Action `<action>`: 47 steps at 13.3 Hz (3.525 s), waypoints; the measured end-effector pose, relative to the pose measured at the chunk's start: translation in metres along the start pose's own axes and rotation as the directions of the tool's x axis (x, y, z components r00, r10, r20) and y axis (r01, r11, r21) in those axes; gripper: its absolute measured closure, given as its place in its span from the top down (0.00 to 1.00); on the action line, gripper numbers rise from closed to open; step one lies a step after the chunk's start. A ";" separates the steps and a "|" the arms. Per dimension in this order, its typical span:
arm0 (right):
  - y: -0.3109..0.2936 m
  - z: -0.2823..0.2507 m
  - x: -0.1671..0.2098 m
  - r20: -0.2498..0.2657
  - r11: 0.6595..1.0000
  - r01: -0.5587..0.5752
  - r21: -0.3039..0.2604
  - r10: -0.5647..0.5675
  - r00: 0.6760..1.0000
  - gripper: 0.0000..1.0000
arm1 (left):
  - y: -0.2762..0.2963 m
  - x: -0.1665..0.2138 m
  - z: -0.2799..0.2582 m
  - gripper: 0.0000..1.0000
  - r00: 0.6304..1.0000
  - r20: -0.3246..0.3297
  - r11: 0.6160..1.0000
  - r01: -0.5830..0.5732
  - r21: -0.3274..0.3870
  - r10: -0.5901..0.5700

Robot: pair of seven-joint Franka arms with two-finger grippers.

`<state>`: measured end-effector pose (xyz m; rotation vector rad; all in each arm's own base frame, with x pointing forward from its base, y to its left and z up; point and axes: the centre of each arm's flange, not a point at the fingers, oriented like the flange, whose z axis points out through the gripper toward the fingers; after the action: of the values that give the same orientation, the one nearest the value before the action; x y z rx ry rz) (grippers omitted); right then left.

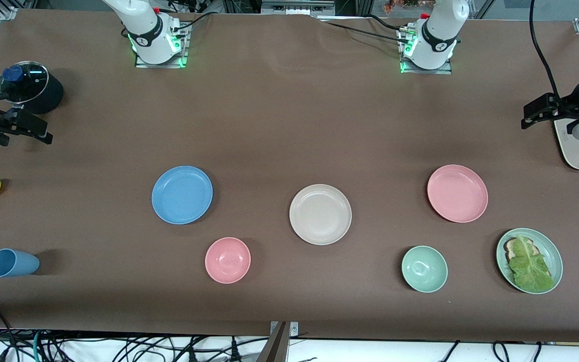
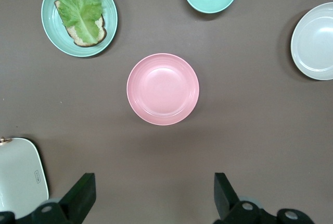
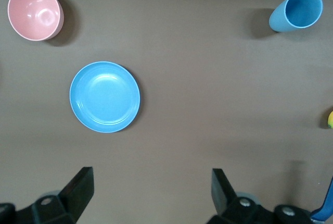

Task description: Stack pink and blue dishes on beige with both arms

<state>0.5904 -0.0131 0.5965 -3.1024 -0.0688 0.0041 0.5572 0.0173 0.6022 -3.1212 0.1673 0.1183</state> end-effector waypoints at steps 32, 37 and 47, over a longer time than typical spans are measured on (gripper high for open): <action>-0.003 0.016 -0.002 0.037 1.000 0.004 0.003 -0.004 0.999 1.00 | 0.000 0.000 0.000 1.00 1.000 0.002 1.000 0.000 0.000 0.000; -0.003 0.012 -0.004 0.030 1.000 0.004 0.007 -0.004 1.000 1.00 | 0.000 0.000 0.000 1.00 1.000 0.002 1.000 0.000 0.000 0.000; -0.005 0.008 -0.005 0.016 1.000 0.007 0.009 -0.007 1.000 1.00 | 0.000 0.001 0.002 1.00 1.000 0.005 1.000 0.000 -0.001 0.000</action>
<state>0.5849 -0.0079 0.5887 -3.0939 -0.0797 0.0285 0.5581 0.0173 0.5998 -3.1215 0.1674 0.1269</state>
